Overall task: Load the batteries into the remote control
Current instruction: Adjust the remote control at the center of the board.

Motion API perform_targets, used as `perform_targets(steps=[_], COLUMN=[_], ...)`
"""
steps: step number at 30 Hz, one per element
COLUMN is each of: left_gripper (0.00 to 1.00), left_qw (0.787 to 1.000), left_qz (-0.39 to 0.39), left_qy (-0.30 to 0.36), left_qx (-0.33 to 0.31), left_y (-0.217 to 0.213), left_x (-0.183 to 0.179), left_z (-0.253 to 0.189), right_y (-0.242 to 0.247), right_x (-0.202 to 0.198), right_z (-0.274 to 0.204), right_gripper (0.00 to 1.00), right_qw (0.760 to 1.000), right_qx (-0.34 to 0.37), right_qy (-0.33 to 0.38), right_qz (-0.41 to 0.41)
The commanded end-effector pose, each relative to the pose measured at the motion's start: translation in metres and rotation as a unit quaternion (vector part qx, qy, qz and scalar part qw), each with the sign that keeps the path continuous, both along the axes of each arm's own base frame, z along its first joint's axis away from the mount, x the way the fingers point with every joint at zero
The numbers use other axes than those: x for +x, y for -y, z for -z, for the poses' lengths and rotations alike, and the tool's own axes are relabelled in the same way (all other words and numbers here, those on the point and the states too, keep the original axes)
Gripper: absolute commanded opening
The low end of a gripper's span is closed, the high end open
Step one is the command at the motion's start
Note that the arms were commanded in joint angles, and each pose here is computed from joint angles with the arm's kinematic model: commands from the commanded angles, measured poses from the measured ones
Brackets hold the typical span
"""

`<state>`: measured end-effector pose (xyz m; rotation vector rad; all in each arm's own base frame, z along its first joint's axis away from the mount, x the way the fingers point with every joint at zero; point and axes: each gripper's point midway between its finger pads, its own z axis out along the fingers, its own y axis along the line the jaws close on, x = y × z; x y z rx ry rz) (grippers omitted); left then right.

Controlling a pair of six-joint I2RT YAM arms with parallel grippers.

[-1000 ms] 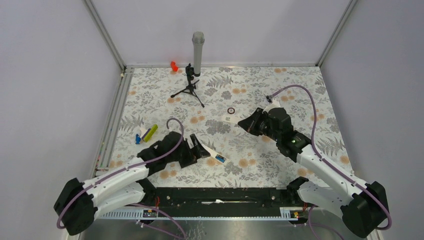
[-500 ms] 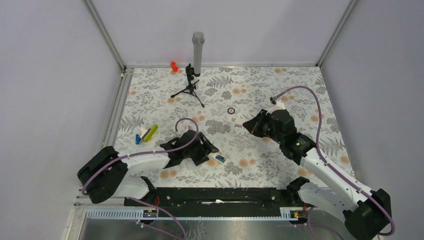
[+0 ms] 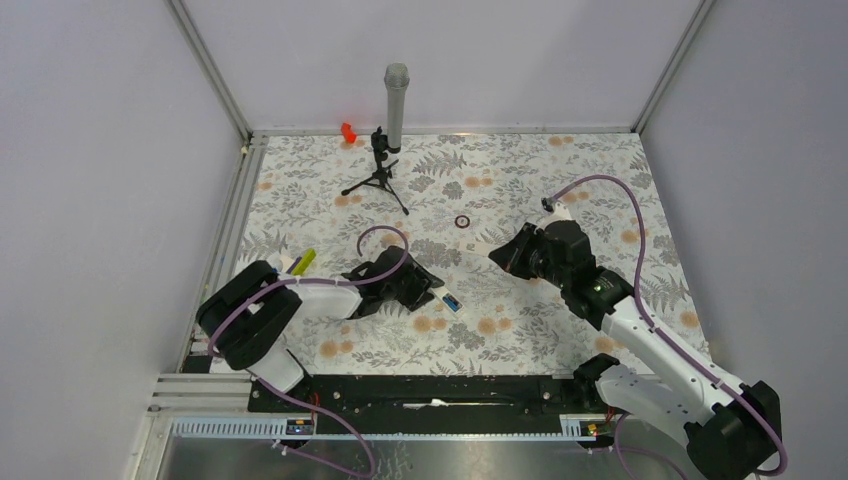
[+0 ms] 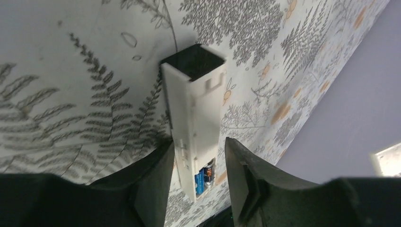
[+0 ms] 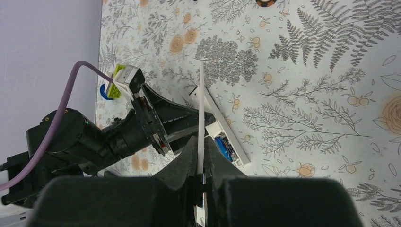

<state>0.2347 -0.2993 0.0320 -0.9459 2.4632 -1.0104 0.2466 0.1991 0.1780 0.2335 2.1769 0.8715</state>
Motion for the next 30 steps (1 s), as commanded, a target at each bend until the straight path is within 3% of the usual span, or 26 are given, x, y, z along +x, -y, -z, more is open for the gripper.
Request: perform_targets(steps=[1,7,12,14,21,30], left_gripper=[0.47,0.47,0.63,0.65,0.28,0.16], left_qw=[0.997,0.993,0.987,0.984,0.976,0.968], left_qz=[-0.045,-0.044,0.025,0.055,0.122,0.216], left_qy=[0.04,0.106,0.143,0.124,0.094,0.071], left_qx=[-0.049,-0.02,0.069,0.115,0.152,0.109], left_y=[0.018,0.007,-0.017,-0.03,-0.037,0.024], left_x=[0.039,0.06,0.045,0.028,-0.018,-0.037], left_z=[-0.026,-0.054,-0.067,-0.055,-0.026,-0.016], right_y=[0.009,0.008,0.011,0.012,0.01,0.011], right_x=[0.004,0.001,0.003,0.004,0.007,0.002], right_z=[0.002,0.004,0.004,0.003,-0.003,0.003], right_gripper=[0.0,0.0,0.0,0.0,0.0,0.0], right_qw=[1.0,1.0,1.0,1.0,1.0,1.0], right_qx=[-0.006,0.008,0.004,0.003,0.005,0.007], right_qy=[0.003,-0.016,-0.017,-0.015,-0.01,-0.019], right_qz=[0.017,0.014,0.022,0.026,0.025,0.023])
